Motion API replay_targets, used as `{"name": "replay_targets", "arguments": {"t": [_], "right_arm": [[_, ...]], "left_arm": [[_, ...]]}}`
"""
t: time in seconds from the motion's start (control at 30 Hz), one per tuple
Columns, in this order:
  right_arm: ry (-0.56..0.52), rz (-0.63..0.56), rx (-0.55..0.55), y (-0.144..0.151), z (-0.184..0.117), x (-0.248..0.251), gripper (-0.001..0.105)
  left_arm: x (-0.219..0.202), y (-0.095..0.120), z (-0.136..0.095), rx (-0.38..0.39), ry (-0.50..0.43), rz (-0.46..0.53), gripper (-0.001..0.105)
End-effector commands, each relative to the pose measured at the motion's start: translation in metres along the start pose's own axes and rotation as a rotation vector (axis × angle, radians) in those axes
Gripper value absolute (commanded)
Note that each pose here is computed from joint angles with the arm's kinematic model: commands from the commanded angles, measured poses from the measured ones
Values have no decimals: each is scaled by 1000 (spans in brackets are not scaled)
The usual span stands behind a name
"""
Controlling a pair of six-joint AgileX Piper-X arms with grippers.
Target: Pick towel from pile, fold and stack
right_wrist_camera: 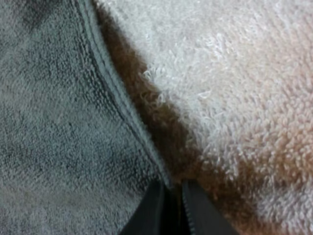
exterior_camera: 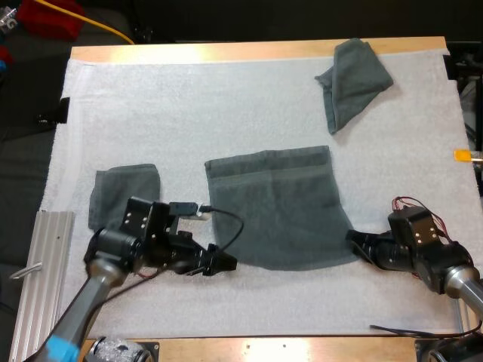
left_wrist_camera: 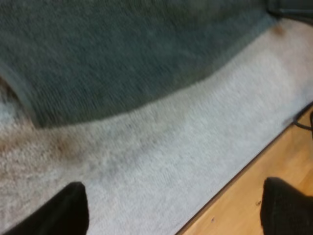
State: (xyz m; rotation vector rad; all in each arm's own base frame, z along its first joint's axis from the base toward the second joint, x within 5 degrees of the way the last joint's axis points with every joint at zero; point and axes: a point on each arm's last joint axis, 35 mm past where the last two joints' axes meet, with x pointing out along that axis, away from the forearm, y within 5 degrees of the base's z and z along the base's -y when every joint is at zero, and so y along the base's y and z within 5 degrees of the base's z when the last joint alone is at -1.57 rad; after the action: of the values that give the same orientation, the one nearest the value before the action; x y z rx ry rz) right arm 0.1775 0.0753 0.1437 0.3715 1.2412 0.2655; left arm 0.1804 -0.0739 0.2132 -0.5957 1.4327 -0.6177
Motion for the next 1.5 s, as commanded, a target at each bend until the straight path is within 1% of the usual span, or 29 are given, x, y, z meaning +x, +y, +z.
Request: {"name": "replay_targets", "arguments": {"t": [0.0,0.2,0.43,0.6,0.73,0.9,1.0,1.17,1.37,1.4,1.47], "right_arm": [[21,2,-7,-1,-3,0,2],[26,12,-7,-1,-3,0,2],[26,12,-7,-1,-3,0,2],[27,13,-7,-1,-3,0,2],[27,13,-7,-1,-3,0,2],[27,13,-7,-1,-3,0,2],[27,13,-7,-1,-3,0,2],[27,13,-7,-1,-3,0,2],[30,18,-7,-1,-4,0,2],[30,20,-7,-1,-4,0,2],[32,22,-7,-1,-4,0,2]], "left_arm": [[4,1,4,-4,1,-10,70],[25,14,22,-60,19,-2,70],[41,25,35,-85,15,-1,70],[49,32,37,-108,34,21,70],[50,36,37,-116,20,97,70],[50,36,37,-117,17,108,70],[50,36,39,-104,3,98,70],[53,34,42,-86,15,12,69],[63,41,43,-123,72,-23,69],[64,42,42,-128,82,-33,67],[67,43,42,-142,109,-69,57]]}}
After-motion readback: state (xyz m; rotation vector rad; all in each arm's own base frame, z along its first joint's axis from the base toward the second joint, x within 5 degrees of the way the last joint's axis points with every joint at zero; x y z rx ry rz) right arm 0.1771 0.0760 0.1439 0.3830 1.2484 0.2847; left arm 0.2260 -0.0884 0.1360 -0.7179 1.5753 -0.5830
